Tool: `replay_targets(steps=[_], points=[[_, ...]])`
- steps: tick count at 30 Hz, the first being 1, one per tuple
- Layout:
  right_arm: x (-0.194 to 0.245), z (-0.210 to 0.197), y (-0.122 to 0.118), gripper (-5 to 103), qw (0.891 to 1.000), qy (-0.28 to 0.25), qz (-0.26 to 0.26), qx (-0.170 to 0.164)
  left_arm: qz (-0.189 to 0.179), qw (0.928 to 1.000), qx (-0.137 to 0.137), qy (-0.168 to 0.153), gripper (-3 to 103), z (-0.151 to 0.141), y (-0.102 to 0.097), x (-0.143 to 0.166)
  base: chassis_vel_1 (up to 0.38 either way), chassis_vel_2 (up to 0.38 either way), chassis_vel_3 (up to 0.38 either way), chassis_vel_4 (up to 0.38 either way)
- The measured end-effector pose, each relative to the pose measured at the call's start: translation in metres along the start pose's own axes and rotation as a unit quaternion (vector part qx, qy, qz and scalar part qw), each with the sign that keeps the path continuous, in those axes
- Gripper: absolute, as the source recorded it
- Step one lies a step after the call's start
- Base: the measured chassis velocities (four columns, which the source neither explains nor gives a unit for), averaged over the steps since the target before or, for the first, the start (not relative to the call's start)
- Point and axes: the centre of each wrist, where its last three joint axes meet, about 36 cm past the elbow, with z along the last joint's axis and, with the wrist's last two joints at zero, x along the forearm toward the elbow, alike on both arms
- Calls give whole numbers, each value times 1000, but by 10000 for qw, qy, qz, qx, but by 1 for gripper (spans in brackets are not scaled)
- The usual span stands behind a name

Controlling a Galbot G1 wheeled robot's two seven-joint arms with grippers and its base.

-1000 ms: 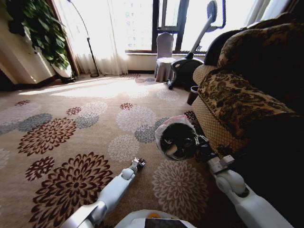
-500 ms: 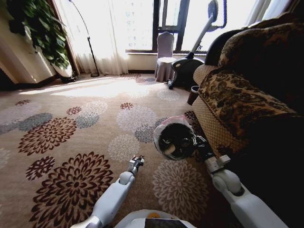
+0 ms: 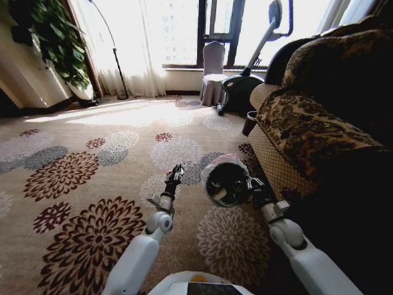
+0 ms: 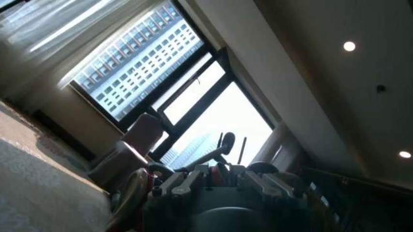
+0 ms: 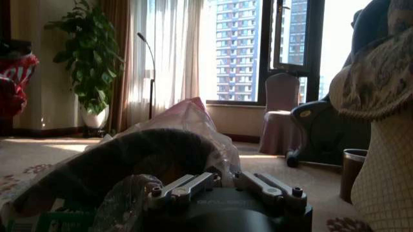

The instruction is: Pick up the trash from the ground and place it into the trash bin.

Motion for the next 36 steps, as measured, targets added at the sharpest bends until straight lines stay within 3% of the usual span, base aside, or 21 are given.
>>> replay_targets(steps=[1,2,4,5,6,8,9,14,26,31,34,36], points=[[-3,3,5,0,9999,63,-91,-46,196,9991,361,118,19,-4,-17,5,0,0,0,0],[-3,3,5,0,9999,63,-91,-46,196,9991,361,118,19,-4,-17,5,0,0,0,0],[-3,8,16,0,9994,192,-265,-127,411,9930,1022,421,19,-6,-44,17,0,0,0,0],[-1,14,26,0,9985,298,-416,-172,544,9846,1501,713,19,-2,-62,27,0,0,0,0],[-1,14,26,0,9985,298,-416,-172,544,9846,1501,713,19,-2,-62,27,0,0,0,0],[-2,17,36,0,9976,374,-552,-203,633,9710,2030,1091,19,9,-81,36,0,0,0,0],[-3,16,37,0,9975,366,-575,-206,641,9680,2120,1182,19,12,-84,38,0,0,0,0],[-6,1,44,0,9961,306,-777,-266,503,9588,2295,1598,19,41,-86,36,0,0,0,0],[4,-11,52,0,9951,240,-857,-443,63,9585,2183,1831,18,55,-63,26,0,0,0,0],[6,-13,53,0,9952,216,-829,-470,-54,9608,2097,1812,33,54,-54,22,0,0,0,0],[8,-14,51,0,9955,218,-800,-456,9,9624,1999,1840,49,57,-50,27,0,0,0,0],[9,-15,51,0,9956,208,-791,-465,52,9630,1986,1823,49,58,-49,29,0,0,0,0]])
